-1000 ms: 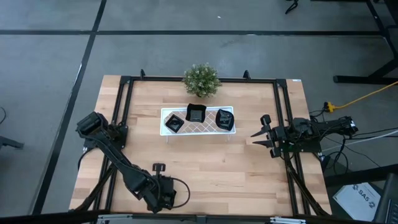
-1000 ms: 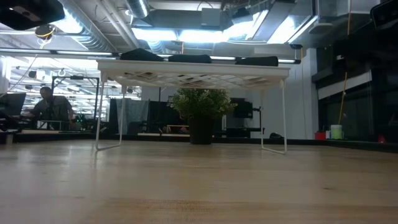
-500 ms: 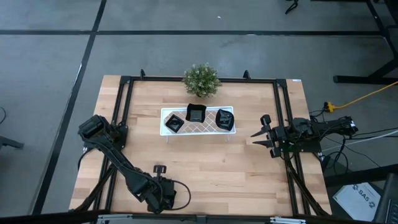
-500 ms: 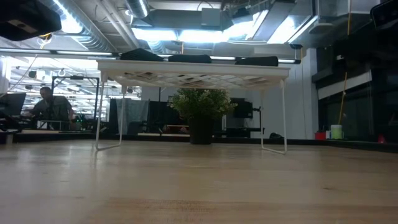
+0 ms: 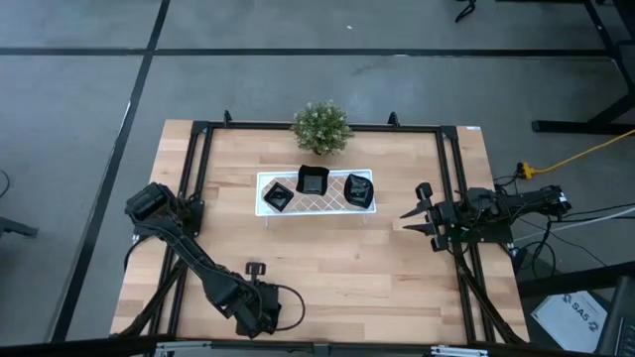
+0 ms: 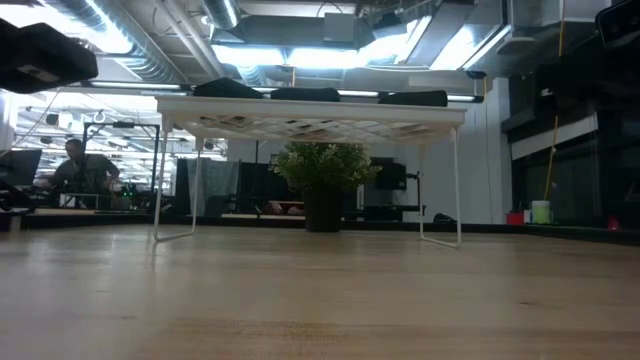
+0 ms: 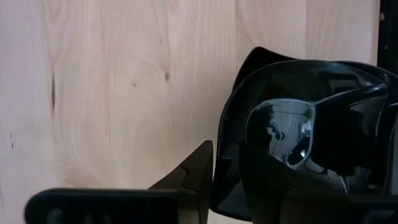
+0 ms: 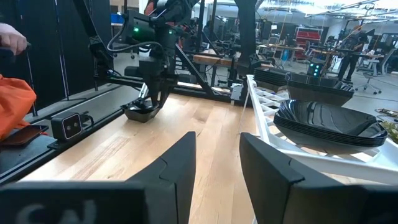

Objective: Pick & Place Mini shaped plates
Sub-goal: Stack the black leaf-shaped plate on top of the black leaf-shaped plate on the shelf

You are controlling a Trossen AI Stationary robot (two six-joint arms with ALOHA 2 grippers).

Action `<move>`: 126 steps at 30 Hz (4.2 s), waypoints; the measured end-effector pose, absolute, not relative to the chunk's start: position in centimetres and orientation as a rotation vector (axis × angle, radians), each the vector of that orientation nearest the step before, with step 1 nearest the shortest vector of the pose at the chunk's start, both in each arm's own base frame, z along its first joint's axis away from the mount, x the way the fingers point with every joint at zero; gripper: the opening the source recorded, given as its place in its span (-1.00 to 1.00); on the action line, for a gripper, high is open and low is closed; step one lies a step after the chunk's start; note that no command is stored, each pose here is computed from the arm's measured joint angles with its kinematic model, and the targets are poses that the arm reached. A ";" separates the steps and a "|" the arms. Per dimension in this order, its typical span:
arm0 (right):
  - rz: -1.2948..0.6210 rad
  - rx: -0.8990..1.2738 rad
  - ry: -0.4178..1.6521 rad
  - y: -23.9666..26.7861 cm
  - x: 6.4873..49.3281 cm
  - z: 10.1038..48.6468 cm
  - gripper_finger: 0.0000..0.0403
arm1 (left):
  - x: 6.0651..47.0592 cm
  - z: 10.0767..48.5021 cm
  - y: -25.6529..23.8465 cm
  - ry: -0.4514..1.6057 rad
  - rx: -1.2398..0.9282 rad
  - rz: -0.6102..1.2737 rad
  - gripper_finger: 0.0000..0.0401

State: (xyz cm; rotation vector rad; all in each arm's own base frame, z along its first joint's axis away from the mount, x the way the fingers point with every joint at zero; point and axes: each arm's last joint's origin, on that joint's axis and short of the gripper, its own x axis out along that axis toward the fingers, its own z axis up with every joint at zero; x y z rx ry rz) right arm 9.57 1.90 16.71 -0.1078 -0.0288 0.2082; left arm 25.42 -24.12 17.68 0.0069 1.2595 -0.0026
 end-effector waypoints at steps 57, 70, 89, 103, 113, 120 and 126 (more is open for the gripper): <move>0.208 -0.107 -0.029 1.9 9.6 16.7 -0.38 | 26.2 27.0 -20.1 0.811 0.095 0.140 -0.99; 0.208 -0.107 -0.030 1.9 9.6 16.7 -0.38 | 30.3 30.5 -14.3 0.597 0.147 0.221 -0.99; 0.208 -0.107 -0.030 1.9 9.6 16.7 -0.38 | 35.1 33.1 -4.7 0.399 0.307 0.280 -0.99; 0.208 -0.108 -0.029 1.9 9.6 16.7 -0.38 | 36.1 33.3 1.3 0.351 0.225 0.230 -0.99; 0.208 -0.108 -0.029 1.9 9.6 16.7 -0.38 | 36.2 33.7 3.0 0.344 0.196 0.274 -0.99; 0.208 -0.107 -0.030 1.9 9.6 16.7 -0.38 | 38.7 34.4 3.3 0.450 0.205 0.283 -0.99; 0.208 -0.107 -0.030 1.9 9.6 16.7 -0.38 | 39.9 34.8 3.5 0.572 0.161 0.287 -0.99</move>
